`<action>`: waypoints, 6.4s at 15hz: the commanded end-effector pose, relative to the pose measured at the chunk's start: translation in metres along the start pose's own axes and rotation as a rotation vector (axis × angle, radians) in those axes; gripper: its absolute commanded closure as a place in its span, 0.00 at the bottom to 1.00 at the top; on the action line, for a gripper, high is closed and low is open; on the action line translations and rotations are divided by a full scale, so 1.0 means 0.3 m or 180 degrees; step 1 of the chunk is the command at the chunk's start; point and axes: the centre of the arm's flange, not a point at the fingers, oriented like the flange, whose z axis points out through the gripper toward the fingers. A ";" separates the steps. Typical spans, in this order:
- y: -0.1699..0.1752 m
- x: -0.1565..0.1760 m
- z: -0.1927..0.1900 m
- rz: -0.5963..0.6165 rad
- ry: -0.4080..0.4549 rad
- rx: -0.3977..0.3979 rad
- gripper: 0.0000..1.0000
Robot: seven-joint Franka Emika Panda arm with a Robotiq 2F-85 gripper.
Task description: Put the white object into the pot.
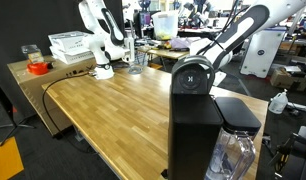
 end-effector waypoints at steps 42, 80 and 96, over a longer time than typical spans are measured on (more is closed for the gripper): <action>0.106 0.133 0.125 0.0118 -0.0169 0.0446 0.00; 0.273 0.149 -0.264 0.0224 0.0407 -0.0113 0.72; 0.408 0.320 -0.199 0.0328 0.0419 -0.0031 0.69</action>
